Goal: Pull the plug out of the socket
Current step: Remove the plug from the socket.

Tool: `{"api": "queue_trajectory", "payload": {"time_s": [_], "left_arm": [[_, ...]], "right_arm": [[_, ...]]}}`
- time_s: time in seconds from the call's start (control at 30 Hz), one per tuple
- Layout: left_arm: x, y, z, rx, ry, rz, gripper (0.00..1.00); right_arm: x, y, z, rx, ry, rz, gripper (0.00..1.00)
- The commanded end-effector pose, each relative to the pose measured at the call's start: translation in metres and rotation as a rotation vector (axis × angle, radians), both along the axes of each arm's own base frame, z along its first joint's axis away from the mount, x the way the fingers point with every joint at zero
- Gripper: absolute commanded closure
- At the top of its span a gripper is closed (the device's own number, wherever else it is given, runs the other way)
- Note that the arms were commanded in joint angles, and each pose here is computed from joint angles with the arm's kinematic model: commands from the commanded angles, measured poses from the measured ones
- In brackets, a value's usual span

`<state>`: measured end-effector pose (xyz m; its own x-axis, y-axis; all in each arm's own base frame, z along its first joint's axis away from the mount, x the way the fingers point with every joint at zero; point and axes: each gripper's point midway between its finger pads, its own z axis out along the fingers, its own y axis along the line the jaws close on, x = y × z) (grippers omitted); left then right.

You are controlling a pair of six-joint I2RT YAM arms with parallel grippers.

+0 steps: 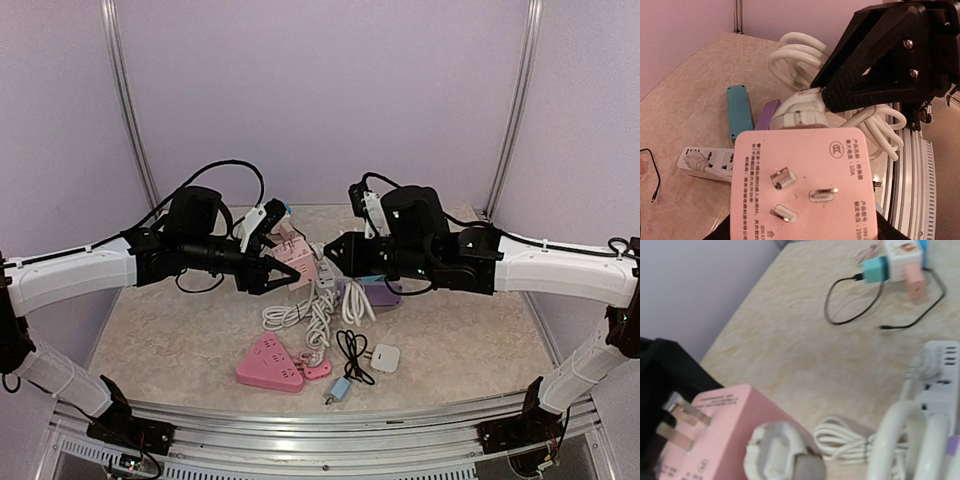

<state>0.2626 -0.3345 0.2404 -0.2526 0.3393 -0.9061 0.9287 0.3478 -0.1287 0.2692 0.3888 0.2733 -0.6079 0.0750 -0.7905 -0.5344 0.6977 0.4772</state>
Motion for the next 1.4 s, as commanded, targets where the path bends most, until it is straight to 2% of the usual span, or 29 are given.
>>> {"api": "queue_trajectory", "payload": {"time_s": [0.0,0.23,0.57,0.63,1.03,1.23,1.37], "left_arm": [[0.015,0.012,-0.006,0.030,0.067,0.072,0.99],[0.015,0.011,-0.009,0.031,0.079,0.063,0.99],[-0.007,0.005,0.005,-0.031,0.048,-0.045,0.99],[-0.007,0.004,0.005,-0.030,0.048,-0.047,0.99],[-0.003,0.005,0.005,-0.026,0.055,-0.025,0.99],[-0.001,-0.001,-0.006,-0.009,0.102,-0.009,0.99],[0.008,-0.002,-0.019,0.030,0.134,0.037,0.99]], "right_arm": [[0.021,-0.026,0.028,-0.086,-0.140,-0.201,1.00],[0.023,-0.026,0.026,-0.074,-0.123,-0.204,1.00],[0.039,-0.048,0.003,0.131,0.038,-0.125,1.00],[0.041,-0.050,0.005,0.152,0.035,-0.124,1.00],[0.045,-0.063,-0.004,0.068,0.017,-0.169,1.00],[0.053,-0.080,-0.075,-0.018,0.117,-0.201,1.00],[0.050,-0.079,-0.099,-0.023,0.133,-0.184,1.00]]}}
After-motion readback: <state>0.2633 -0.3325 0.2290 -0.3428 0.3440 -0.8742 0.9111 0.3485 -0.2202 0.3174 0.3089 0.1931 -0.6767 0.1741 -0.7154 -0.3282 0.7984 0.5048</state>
